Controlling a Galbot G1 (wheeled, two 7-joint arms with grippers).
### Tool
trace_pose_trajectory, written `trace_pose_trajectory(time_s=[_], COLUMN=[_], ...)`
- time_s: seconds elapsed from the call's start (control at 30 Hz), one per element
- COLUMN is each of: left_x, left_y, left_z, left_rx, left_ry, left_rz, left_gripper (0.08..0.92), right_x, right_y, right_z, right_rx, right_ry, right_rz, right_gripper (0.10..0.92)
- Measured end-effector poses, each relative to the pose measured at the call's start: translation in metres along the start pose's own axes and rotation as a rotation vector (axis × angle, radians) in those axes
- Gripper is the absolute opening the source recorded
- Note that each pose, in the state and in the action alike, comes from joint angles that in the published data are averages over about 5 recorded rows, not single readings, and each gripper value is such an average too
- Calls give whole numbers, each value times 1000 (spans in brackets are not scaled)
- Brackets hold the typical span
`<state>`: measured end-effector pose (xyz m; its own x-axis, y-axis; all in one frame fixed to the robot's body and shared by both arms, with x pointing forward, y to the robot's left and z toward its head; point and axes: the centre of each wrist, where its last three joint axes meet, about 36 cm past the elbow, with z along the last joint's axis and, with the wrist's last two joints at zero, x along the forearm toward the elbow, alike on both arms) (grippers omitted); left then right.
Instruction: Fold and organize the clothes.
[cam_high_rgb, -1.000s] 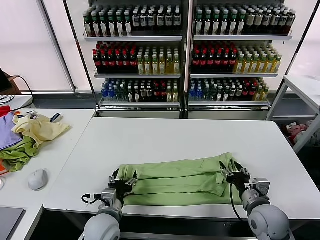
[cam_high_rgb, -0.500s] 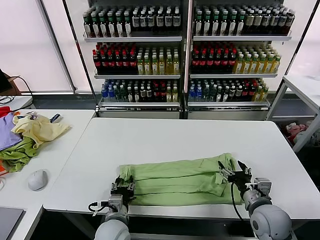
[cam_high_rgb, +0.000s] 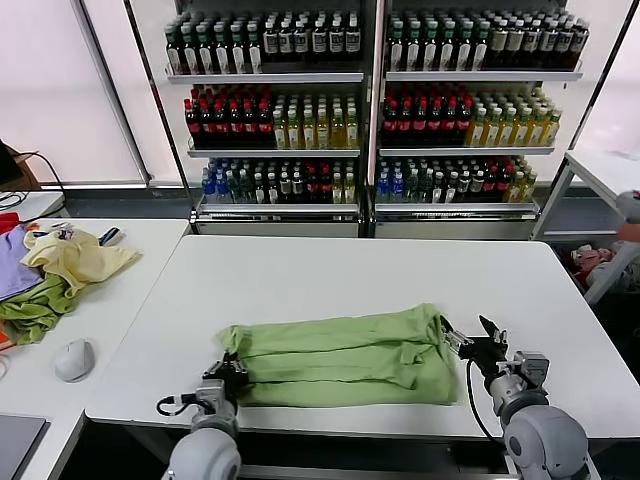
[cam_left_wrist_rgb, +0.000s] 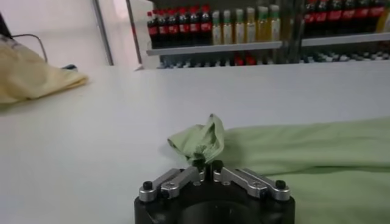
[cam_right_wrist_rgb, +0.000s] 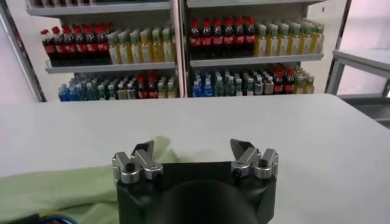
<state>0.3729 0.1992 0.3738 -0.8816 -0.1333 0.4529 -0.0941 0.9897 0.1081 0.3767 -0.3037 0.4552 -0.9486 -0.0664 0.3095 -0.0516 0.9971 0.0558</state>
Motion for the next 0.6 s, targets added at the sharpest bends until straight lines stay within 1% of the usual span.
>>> trace_pose_trajectory(time_s=[0.17, 0.3, 0.37, 0.43, 0.47, 0.53, 0.6], left_x=[-9, -11, -8, -3, 1, 11, 22], left_y=[54, 100, 117, 128, 131, 131, 125], left_z=[-14, -37, -52, -68, -75, -91, -104], left_rx=[-14, -21, -6, 26, 47, 100, 165], left_ry=[-19, -57, -80, -106, -119, -147, -169], left_rz=[-66, -122, -136, -130, -118, -77, -15], left_gripper=[108, 108, 108, 108, 108, 108, 108], right_x=[-3, -4, -5, -5, -5, -5, -5], right_y=[1, 2, 4, 5, 5, 6, 7], right_z=[-1, -2, -2, -1, -1, -1, -1], right_rx=[-4, -9, -11, -12, -12, -12, -11], right_ry=[-7, -10, -11, -11, -11, -11, -11], right_rz=[-2, -5, -7, -8, -8, -8, -8], right_gripper=[823, 823, 823, 823, 823, 823, 823])
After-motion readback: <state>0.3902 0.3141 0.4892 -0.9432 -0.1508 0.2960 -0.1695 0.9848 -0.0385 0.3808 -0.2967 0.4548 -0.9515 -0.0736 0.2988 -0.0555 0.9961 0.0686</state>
